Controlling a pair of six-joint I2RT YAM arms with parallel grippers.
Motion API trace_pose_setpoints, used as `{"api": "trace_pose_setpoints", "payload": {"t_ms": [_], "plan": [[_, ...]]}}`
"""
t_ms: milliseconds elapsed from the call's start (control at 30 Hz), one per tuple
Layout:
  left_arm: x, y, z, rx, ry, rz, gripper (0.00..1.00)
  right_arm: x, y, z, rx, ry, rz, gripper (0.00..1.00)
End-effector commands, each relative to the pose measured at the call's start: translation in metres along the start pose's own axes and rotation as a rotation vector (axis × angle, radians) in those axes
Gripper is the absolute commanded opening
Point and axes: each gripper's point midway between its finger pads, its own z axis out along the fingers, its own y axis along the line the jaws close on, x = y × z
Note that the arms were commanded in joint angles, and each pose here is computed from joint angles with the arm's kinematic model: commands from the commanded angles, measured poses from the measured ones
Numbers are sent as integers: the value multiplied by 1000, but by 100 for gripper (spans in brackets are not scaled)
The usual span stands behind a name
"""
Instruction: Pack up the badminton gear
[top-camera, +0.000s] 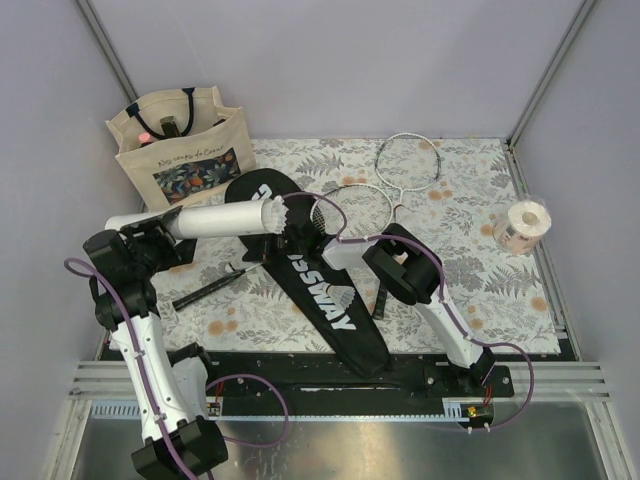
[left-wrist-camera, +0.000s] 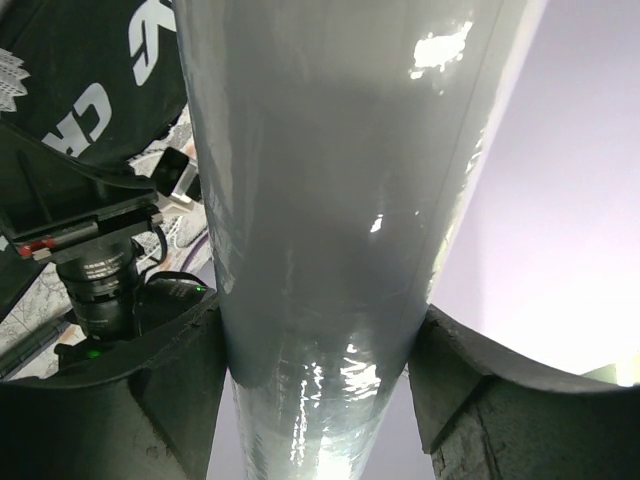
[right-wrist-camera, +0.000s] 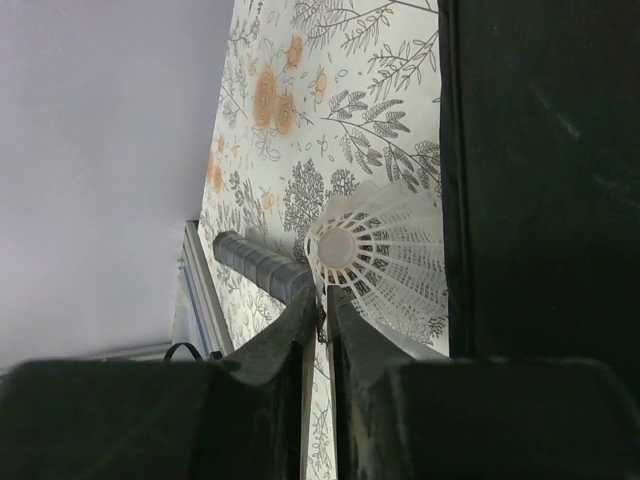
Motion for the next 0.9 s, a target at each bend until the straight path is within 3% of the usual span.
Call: {"api": "trace_pose_setpoints", "payload": {"t_ms": [0,167,367,567,867], "plan": [[-3,-1,4,20,0,2,52,-16,35,-5,-90,-47,-66,12],[-8,17,15,-35,17,-24,52,-31,54,-24,-149,-83,-76,0],[-10,26,21,-66,39,-12,52,-67,62,-73,-140,-203,-85,0],[-11,33,21,-96,37,8,52,-100,52,-149,-79,-374,-98,0],[-16,50,26,-132,25,5,52,-115,68,-249,68,-584,-291,0]]}}
